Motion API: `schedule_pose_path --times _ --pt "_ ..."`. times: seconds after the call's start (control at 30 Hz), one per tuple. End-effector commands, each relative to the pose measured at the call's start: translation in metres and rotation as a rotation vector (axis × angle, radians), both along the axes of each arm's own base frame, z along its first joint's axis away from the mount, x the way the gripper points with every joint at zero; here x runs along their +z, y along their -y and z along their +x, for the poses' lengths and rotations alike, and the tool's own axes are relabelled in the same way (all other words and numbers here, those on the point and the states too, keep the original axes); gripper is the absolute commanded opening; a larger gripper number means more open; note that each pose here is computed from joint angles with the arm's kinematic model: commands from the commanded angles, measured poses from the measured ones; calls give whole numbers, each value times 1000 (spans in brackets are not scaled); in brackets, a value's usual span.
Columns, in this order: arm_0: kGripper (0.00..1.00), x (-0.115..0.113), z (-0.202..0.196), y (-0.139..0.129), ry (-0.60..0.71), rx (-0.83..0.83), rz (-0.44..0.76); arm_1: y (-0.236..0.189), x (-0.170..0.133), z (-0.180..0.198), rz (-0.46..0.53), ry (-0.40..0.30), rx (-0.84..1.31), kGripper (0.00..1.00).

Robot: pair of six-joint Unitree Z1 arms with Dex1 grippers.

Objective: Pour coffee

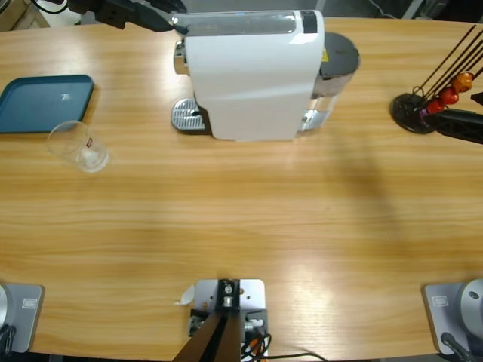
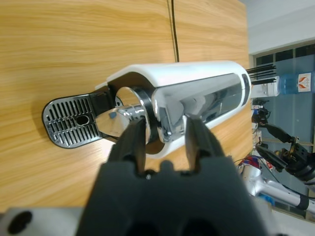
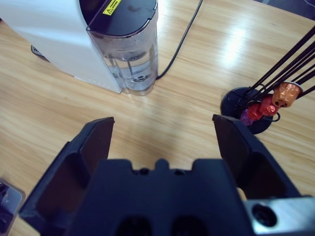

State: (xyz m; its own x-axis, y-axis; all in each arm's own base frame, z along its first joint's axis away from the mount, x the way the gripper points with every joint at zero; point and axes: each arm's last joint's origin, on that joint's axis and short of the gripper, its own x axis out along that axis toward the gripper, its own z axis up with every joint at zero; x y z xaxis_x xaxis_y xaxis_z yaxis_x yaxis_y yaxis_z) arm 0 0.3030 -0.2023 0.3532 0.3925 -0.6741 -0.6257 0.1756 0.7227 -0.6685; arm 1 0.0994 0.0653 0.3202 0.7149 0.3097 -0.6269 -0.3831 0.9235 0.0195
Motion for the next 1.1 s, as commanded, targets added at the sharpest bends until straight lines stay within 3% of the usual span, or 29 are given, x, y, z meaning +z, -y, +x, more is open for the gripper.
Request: schedule_pose_path --times 0.03,0.33,0.67,1.0,1.1 --pt "20 -19 7 4 -55 -39 -4 -2 -14 2 -34 -39 -5 890" --pt "0 -12 1 0 -30 -44 -8 -3 -14 2 -36 -42 -5 890" --pt "0 48 -14 3 108 -89 -118 -3 -14 2 -35 -40 -5 890" --pt "0 62 -23 15 135 -143 -152 -2 -14 2 -33 -38 -5 885" --pt "0 70 -24 20 174 -195 -212 -2 -14 2 -31 -34 -6 890"
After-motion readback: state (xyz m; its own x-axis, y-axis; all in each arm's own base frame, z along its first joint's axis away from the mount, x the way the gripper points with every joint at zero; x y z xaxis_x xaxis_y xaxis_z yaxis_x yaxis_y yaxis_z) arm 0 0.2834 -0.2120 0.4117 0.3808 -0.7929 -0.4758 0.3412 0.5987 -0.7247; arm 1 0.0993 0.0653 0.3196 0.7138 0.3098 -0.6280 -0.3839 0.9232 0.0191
